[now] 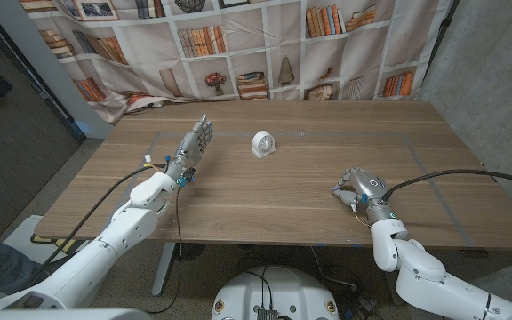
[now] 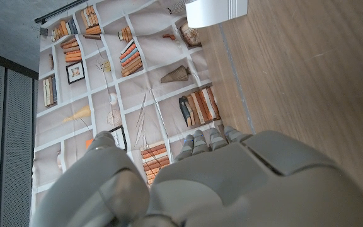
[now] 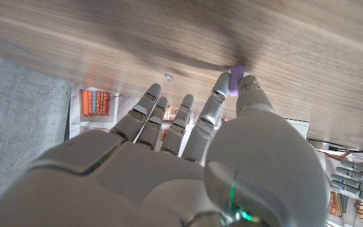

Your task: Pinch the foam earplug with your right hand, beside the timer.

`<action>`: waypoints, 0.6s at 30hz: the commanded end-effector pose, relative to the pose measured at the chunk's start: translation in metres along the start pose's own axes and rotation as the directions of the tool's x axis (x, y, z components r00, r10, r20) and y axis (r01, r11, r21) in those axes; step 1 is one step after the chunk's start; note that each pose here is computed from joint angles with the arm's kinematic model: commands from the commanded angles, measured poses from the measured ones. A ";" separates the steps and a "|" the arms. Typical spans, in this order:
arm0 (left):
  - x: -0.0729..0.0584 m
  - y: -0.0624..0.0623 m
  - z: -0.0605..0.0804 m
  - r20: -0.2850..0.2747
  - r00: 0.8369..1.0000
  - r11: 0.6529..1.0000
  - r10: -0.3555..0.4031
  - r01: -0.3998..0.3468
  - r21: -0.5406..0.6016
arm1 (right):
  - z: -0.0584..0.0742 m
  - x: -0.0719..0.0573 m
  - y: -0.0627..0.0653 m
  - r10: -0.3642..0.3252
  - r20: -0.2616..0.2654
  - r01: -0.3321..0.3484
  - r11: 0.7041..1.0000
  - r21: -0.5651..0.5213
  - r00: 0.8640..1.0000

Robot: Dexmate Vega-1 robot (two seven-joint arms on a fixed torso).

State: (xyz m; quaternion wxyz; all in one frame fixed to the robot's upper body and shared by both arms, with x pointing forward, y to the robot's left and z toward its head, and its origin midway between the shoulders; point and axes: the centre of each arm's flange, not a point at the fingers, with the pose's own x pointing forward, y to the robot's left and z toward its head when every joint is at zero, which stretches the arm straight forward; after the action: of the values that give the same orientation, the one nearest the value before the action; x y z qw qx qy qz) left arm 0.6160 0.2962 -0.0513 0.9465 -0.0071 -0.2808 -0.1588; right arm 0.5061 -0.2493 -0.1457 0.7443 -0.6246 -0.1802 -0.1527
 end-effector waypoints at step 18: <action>0.001 0.002 0.001 0.001 1.000 1.000 0.001 -0.001 0.002 | 0.003 0.001 -0.007 -0.042 0.001 0.042 0.999 -0.002 0.999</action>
State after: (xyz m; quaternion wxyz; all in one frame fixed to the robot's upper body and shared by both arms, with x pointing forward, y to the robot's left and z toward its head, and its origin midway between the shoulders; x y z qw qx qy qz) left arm 0.6173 0.2964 -0.0511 0.9467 -0.0070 -0.2797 -0.1598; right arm 0.5054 -0.2489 -0.1429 0.7410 -0.6242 -0.1867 -0.1626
